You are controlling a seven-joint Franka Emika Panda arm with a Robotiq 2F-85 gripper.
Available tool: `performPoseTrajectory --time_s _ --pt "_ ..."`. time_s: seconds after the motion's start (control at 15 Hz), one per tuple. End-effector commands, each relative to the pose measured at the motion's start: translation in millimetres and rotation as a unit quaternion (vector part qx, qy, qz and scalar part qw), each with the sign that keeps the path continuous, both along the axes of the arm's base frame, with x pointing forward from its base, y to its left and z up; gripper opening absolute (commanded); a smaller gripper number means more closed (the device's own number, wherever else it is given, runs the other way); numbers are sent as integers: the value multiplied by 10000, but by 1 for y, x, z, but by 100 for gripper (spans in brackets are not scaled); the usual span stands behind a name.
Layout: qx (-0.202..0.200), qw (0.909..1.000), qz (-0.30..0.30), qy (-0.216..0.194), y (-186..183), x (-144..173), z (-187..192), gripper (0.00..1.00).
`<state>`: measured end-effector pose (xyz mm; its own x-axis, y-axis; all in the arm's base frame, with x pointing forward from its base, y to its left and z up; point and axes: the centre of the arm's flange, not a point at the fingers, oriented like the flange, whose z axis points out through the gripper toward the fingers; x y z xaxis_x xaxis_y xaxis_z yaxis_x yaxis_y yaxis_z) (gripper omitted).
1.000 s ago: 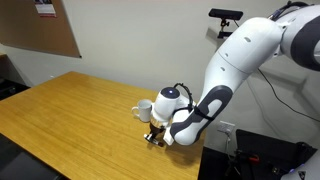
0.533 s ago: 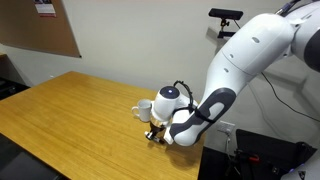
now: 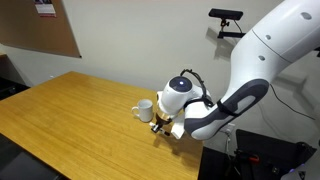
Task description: Pick up the marker and put it in the cup
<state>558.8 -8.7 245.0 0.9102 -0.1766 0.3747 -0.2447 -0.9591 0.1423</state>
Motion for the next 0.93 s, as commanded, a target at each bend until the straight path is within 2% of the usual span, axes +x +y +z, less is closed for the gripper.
performPoseTrajectory --time_s 0.0,0.33,0.87 --pt "-138 9995 -186 -203 4 -27 33 5" --pt "-639 9927 -720 -729 -7 -20 59 5" --pt "-1102 9755 -1373 -1317 -12 -16 84 5"
